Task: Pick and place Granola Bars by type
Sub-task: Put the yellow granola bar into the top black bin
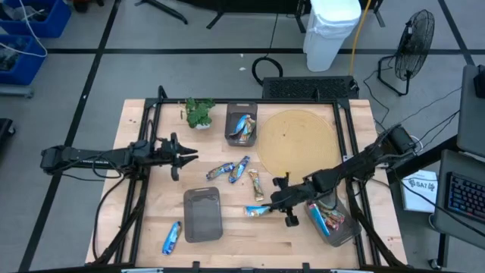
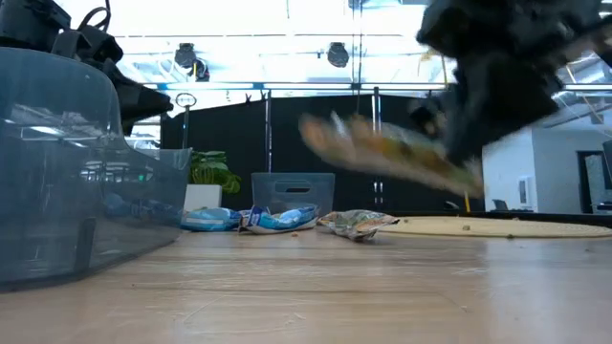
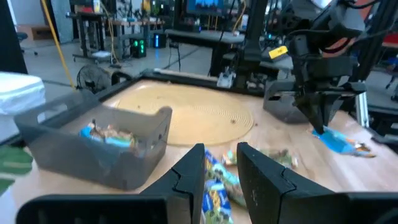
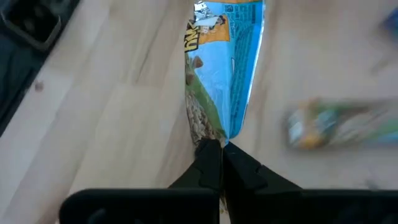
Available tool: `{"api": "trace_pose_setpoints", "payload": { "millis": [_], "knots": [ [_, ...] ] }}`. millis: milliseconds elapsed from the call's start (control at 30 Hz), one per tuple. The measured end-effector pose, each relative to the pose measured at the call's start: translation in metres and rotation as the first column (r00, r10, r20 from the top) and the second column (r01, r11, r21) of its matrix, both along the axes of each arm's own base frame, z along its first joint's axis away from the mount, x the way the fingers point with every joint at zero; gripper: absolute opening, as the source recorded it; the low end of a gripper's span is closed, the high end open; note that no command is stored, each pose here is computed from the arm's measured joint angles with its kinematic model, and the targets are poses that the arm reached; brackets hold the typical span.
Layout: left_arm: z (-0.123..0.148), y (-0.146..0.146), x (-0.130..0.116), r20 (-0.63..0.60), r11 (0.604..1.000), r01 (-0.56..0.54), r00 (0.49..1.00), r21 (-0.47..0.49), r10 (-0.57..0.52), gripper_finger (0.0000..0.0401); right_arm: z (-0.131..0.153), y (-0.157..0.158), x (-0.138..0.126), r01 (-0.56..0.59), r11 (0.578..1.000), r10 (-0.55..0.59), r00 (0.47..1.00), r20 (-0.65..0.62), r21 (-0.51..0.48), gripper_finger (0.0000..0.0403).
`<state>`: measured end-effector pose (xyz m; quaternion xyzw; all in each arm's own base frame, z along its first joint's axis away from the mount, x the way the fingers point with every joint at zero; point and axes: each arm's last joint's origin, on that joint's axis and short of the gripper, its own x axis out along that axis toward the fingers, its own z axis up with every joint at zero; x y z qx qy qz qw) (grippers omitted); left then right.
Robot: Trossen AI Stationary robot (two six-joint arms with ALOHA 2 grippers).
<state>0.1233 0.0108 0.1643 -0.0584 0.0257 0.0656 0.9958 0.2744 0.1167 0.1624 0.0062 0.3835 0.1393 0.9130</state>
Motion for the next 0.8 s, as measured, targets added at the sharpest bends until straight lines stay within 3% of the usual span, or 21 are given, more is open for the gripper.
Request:
{"api": "trace_pose_setpoints", "payload": {
  "millis": [167,367,467,567,800],
  "knots": [
    [0.006,0.0,0.0,0.063,1.0,0.0,0.998,0.011,-0.001,0.0097,0.029,-0.004,-0.001,-0.017,0.995,0.039,0.971,0.235,-0.095,0.0],
    [0.009,0.0,0.0,0.093,1.0,-0.001,0.996,0.027,-0.001,0.0097,0.033,-0.023,-0.009,0.018,0.993,0.046,0.854,0.518,-0.119,0.0],
    [0.014,0.0,0.0,0.138,1.0,0.0,0.99,0.024,-0.003,0.0097,0.028,-0.041,-0.013,0.04,0.996,0.017,0.812,0.584,-0.084,0.0],
    [0.017,-0.001,0.0,0.166,0.997,0.004,0.986,0.079,-0.017,0.0097,0.025,-0.059,-0.013,0.058,0.996,-0.008,0.783,0.622,-0.061,0.0],
    [0.024,0.0,0.005,0.241,0.992,-0.057,0.97,0.115,0.027,0.0099,0.033,-0.097,-0.008,0.185,0.976,-0.056,0.716,0.696,-0.112,0.0]
  ]
}}
